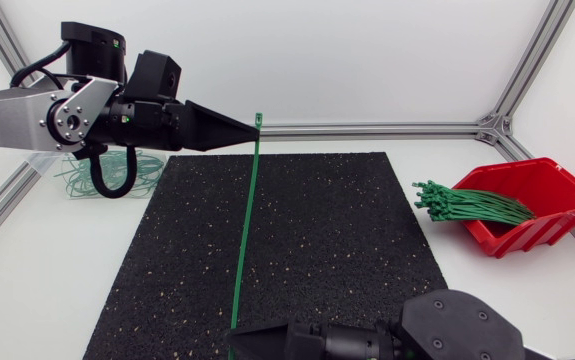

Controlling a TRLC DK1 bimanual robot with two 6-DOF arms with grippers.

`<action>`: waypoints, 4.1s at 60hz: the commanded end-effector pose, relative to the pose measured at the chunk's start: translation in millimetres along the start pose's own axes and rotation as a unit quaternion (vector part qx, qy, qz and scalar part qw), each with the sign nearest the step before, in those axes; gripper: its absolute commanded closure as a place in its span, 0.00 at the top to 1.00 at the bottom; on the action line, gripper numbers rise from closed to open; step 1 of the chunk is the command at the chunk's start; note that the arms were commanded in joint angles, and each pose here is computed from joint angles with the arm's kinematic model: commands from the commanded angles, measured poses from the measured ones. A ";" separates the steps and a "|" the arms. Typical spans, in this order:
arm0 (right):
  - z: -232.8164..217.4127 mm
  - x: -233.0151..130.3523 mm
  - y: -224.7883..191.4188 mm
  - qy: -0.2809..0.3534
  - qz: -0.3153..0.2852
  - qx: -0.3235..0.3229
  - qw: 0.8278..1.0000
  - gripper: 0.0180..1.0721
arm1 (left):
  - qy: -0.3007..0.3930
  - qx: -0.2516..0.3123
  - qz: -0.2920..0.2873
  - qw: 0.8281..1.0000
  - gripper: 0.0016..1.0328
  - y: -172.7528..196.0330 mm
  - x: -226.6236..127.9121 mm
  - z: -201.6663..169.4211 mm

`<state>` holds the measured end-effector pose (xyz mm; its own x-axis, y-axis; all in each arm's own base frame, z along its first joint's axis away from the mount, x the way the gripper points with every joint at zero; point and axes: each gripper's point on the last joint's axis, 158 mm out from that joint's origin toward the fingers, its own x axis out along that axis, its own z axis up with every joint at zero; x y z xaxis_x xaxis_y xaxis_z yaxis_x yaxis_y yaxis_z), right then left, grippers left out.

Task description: Take a green cable tie from the red box, thread the tail through the head to close it, then place it in the transparent bin on the left.

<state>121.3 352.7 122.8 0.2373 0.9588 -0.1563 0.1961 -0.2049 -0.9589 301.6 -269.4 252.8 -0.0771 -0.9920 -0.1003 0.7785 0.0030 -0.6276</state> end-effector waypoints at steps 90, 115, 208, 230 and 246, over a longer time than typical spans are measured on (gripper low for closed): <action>-89.5 26.2 -11.2 0.069 0.081 0.576 0.810 0.05 | 0.002 0.060 0.013 0.998 0.03 -29.8 5.1 -9.3; -30.7 -25.8 -65.1 -0.085 0.258 0.771 0.575 0.05 | 0.013 0.072 0.028 0.997 0.03 -38.2 18.2 -47.8; -69.0 -55.9 -196.6 -0.011 0.263 0.963 -0.054 0.05 | -0.163 0.118 0.112 0.973 0.03 -94.8 14.8 -42.4; -80.8 -54.6 -179.4 0.020 0.258 0.960 -0.106 0.05 | -0.191 0.151 0.140 0.960 0.03 -92.6 16.9 -38.5; -88.4 -56.4 -167.5 0.033 0.247 0.960 -0.127 0.05 | -0.201 0.155 0.142 0.957 0.03 -96.3 16.0 -33.5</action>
<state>154.8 315.6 314.8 -0.2495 0.9351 -0.2518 0.0094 0.2623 0.9649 209.7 -281.7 281.9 0.3708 -0.9241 0.0927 0.8719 0.3119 -0.3776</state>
